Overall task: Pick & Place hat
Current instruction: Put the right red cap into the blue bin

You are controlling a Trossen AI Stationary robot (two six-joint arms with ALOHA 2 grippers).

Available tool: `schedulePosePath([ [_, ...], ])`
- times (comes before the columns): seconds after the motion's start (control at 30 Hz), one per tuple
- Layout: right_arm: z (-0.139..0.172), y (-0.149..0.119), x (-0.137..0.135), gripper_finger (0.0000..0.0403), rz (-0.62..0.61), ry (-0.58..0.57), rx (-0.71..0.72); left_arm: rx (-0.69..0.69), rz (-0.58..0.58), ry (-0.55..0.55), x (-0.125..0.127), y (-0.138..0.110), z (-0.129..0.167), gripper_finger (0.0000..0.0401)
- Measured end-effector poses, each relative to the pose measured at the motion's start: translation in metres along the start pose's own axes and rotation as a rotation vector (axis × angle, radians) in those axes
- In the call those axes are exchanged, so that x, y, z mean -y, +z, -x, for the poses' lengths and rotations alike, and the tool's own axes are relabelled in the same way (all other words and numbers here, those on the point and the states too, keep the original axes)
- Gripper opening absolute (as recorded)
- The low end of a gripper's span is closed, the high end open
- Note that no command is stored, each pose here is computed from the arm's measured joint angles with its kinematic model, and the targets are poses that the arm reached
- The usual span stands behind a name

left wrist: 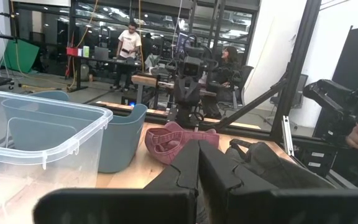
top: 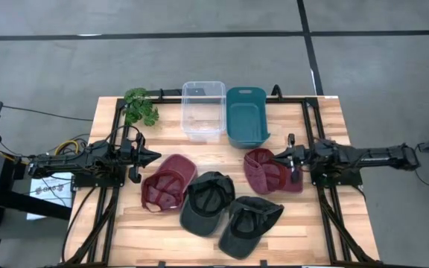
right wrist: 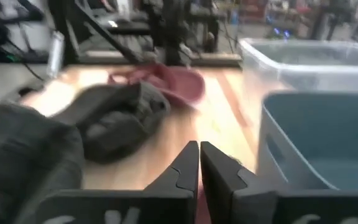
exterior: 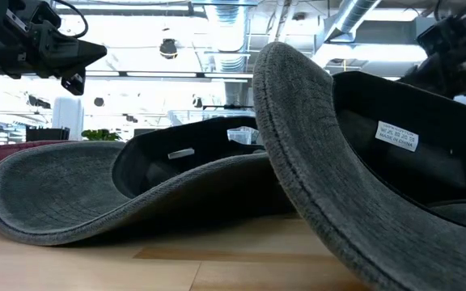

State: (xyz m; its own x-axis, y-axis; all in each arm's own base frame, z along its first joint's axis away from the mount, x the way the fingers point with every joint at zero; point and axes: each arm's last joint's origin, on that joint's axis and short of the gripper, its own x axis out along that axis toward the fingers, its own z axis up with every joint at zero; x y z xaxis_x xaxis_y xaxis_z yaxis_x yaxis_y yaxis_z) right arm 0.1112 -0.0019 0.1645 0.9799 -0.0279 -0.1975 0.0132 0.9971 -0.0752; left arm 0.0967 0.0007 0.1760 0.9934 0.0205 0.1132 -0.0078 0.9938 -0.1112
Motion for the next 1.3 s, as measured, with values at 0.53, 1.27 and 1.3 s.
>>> schedulePosePath([
  [0.53,-0.003,0.008,0.007,0.0082,-0.136,-0.205,-0.242,0.006,0.0,-0.001,0.0,0.001,0.0,0.0008],
  [1.27,-0.018,0.067,0.011,0.0082,-0.273,-0.206,-0.455,0.005,0.0,-0.001,0.0,0.0,0.0,0.0008],
  [1.3,-0.019,0.072,0.011,0.0082,-0.285,-0.203,-0.483,0.006,0.0,-0.001,0.0,0.001,0.0,0.0008],
])
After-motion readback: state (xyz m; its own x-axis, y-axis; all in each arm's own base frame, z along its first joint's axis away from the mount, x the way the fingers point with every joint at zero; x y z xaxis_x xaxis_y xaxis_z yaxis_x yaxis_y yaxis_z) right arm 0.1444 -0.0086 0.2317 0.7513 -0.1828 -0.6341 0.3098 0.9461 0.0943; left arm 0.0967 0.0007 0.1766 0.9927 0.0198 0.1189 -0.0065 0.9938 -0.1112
